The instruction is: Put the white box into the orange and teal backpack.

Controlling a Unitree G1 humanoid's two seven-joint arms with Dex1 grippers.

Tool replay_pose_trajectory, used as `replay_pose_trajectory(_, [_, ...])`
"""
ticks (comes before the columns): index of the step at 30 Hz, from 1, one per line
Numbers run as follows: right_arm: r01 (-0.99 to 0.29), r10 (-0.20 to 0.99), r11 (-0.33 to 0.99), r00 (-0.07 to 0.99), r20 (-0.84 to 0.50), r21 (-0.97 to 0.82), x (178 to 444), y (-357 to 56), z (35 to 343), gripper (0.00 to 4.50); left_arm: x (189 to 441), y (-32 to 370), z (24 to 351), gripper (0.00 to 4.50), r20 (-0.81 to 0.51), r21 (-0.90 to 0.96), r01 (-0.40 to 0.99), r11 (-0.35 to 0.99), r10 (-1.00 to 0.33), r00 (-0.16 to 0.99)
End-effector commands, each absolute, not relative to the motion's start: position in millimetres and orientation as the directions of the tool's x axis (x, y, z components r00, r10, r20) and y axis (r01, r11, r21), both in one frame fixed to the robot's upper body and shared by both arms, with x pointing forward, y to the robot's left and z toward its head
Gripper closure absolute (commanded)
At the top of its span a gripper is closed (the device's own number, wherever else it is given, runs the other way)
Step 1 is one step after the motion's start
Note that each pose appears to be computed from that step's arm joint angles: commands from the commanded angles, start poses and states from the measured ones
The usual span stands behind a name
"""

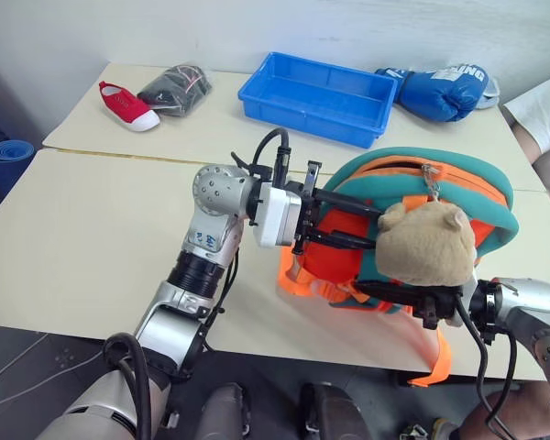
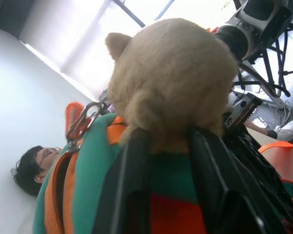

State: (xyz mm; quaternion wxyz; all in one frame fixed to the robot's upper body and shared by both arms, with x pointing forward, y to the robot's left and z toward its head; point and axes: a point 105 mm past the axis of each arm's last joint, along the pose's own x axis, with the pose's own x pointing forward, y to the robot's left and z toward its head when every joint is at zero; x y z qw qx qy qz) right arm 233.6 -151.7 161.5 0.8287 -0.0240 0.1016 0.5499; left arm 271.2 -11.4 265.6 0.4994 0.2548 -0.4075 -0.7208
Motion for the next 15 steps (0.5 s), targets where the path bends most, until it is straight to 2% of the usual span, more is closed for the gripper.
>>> replay_pose_trajectory(1, [-0.917, 0.906, 0.395, 0.378, -0.188, 0.060, 230, -152, 161, 4.45, 277, -2, 281, 4.49, 0.097, 0.829, 0.548, -0.113, -0.936, -0.339])
replay_pose_trajectory(8, [-0.912, 0.903, 0.405, 0.388, -0.183, 0.064, 229, -153, 156, 4.45, 285, 16, 281, 4.49, 0.081, 0.793, 0.598, -0.119, -0.951, -0.297])
replay_pose_trajectory(15, [-0.909, 0.901, 0.412, 0.395, -0.181, 0.066, 228, -153, 154, 4.45, 301, 43, 287, 4.49, 0.140, 0.722, 0.691, -0.034, -0.971, -0.194])
